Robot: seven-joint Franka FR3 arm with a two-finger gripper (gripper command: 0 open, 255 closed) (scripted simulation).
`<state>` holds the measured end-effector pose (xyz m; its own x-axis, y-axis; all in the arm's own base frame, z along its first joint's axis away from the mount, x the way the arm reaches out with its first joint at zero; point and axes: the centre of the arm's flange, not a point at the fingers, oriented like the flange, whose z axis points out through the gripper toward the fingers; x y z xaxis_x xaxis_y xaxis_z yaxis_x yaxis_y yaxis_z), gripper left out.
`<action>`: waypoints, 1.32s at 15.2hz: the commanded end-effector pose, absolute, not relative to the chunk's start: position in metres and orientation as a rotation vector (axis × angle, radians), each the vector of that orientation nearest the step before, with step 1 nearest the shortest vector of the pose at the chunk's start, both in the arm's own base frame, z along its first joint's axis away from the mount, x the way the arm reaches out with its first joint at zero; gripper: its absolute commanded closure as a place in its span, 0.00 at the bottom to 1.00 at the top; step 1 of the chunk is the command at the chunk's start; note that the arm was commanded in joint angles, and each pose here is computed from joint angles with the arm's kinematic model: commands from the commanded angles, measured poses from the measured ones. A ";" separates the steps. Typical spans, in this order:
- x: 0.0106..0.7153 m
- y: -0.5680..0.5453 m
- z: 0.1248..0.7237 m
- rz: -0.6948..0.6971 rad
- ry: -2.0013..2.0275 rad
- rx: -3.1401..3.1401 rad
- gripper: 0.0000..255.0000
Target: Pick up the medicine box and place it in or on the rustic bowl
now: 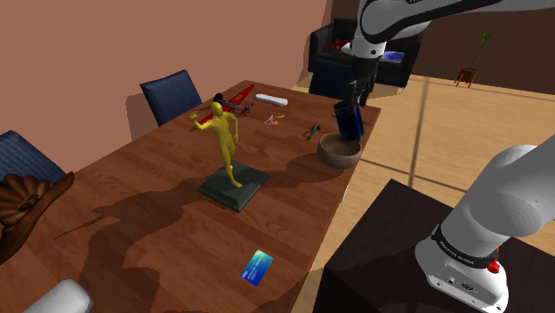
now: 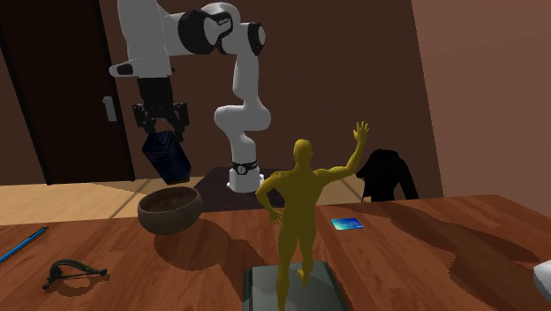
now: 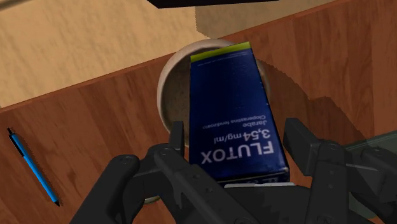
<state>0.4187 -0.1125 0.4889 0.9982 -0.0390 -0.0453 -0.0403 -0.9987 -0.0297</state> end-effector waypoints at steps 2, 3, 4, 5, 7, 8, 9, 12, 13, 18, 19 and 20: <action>0.418 -0.112 0.473 0.067 0.062 -3.110 1.00; 0.418 -0.112 0.468 0.067 0.062 -3.110 1.00; 0.418 -0.112 0.463 0.067 0.062 -3.110 1.00; 0.418 -0.112 0.458 0.067 0.062 -3.110 1.00; 0.418 -0.112 0.452 0.067 0.062 -3.110 1.00; 0.418 -0.112 0.452 0.067 0.062 -3.110 1.00; 0.418 -0.112 0.452 0.067 0.062 -3.110 1.00; 0.418 -0.112 0.452 0.067 0.062 -3.110 1.00; 0.418 -0.112 0.452 0.067 0.062 -3.110 1.00; 0.418 -0.112 0.452 0.067 0.062 -3.110 0.00; 0.418 -0.112 0.452 0.067 0.062 -3.110 0.00; 0.419 -0.112 0.465 0.067 0.062 -3.110 0.00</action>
